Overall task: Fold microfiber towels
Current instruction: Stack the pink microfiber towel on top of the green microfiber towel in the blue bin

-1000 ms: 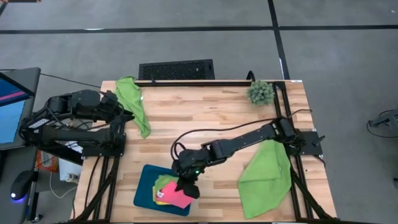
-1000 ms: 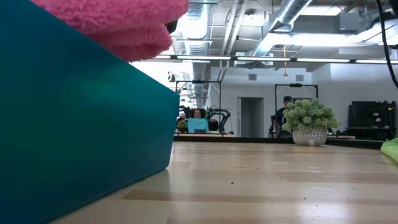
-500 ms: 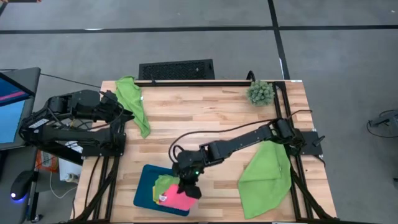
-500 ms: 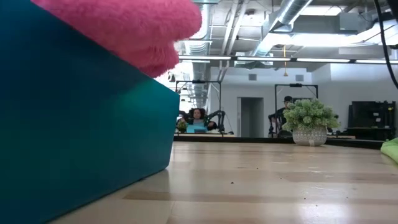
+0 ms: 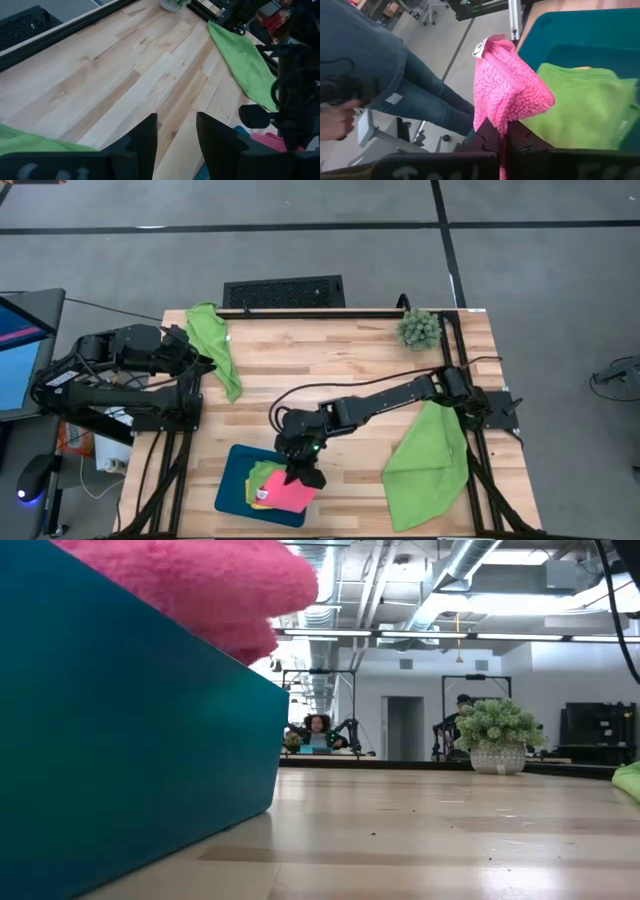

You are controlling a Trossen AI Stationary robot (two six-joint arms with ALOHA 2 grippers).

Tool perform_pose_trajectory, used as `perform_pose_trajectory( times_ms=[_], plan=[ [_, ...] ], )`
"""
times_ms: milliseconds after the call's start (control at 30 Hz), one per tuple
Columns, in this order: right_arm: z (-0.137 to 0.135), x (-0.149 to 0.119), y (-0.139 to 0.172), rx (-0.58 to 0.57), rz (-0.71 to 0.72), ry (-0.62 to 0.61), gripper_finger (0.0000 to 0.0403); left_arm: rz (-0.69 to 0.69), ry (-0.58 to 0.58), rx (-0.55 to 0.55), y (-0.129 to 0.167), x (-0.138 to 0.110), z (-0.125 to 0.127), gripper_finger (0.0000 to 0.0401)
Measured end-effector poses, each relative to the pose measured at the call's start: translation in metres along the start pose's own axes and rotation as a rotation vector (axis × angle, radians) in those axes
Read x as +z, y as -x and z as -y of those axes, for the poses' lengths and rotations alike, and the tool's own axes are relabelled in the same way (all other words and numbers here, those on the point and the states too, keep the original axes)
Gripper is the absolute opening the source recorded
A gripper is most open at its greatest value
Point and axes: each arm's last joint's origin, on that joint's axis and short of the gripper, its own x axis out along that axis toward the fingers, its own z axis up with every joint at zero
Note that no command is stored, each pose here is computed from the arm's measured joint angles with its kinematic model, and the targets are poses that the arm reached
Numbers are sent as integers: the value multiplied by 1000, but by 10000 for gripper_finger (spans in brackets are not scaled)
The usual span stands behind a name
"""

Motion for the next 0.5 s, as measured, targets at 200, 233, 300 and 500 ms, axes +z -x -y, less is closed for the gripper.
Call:
perform_pose_trajectory(
  times_ms=[200, 233, 300, 500],
  plan=[
    [3, 3, 3, 4, 21, 21, 20, 4, -1, 7, 0, 0, 0, 128],
    [5, 2, 1, 14, 14, 23, 18, 5, -1, 8, 0, 0, 0, 128],
    [10, -1, -10, 45, -6, 22, 15, 7, -1, 12, 0, 0, 0, 128],
    [15, 7, -39, 128, -60, 16, 26, 11, -21, 20, 0, 0, -1, 128]
  ],
)
